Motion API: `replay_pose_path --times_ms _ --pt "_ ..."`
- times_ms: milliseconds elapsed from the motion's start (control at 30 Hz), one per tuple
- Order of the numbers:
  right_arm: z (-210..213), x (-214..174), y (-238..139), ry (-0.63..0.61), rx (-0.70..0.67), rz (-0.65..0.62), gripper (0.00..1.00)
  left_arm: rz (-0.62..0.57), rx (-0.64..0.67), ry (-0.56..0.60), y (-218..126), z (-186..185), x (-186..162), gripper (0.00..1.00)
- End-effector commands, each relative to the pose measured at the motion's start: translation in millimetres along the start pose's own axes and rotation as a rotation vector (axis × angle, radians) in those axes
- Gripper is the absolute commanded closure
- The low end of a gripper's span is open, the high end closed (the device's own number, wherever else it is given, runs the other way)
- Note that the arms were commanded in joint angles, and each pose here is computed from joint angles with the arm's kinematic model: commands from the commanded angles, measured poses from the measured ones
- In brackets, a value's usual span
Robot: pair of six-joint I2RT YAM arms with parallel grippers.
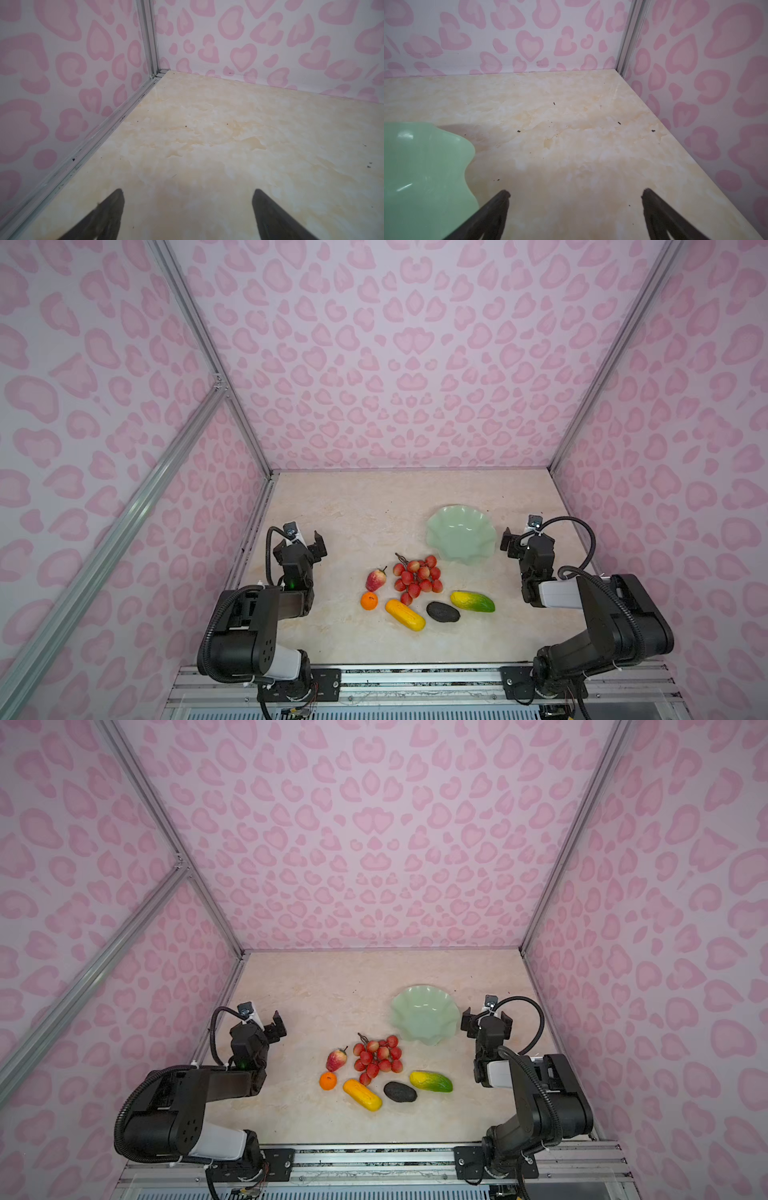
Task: Place and organize the fake fruits in the fruit bowl
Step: 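Move the right gripper down over the yellow-green cucumber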
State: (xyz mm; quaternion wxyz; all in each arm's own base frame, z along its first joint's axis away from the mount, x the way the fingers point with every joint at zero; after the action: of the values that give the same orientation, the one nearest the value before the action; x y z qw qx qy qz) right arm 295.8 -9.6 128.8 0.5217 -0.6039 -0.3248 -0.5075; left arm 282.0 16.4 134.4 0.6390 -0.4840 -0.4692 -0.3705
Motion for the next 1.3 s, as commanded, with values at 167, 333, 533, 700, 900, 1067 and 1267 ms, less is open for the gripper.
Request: replay_pose_path --times_ms 167,333,533,700,900,1067,1267 --pt "0 0 0 -0.003 0.007 -0.005 0.01 -0.052 0.002 -0.007 1 0 9 0.03" --pt "-2 0 1 0.004 0.024 0.001 0.01 -0.049 0.001 -0.008 1 0 9 0.03" --pt "-1 0 0 0.002 0.034 0.000 0.01 -0.050 0.002 -0.008 1 0 9 0.03" --pt "-2 1 -1 0.002 0.033 -0.008 0.01 -0.051 0.002 -0.008 1 0 9 0.00" --pt "-5 42 -11 0.069 -0.074 0.051 0.01 -0.046 0.018 0.001 0 -1 19 0.03" --pt "8 92 -38 0.353 0.001 0.142 0.01 0.011 0.116 -0.017 -10 -4 64 0.03" --pt "34 85 -93 0.264 0.049 0.347 0.01 -0.028 -0.086 -0.236 -43 -7 93 0.04"
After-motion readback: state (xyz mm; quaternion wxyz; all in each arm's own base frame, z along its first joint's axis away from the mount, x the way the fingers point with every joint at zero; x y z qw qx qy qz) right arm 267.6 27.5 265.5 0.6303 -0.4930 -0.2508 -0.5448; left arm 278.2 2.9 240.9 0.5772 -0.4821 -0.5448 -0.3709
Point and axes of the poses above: each gripper's point midway between its finger pads, its own y axis out along the fingers, its own z axis along the line the jaws close on, x = y × z, the point moved 10 cm from there along -y, back along the fingers, and after that the axes turned 7 degrees about y, right-handed, at the moved point
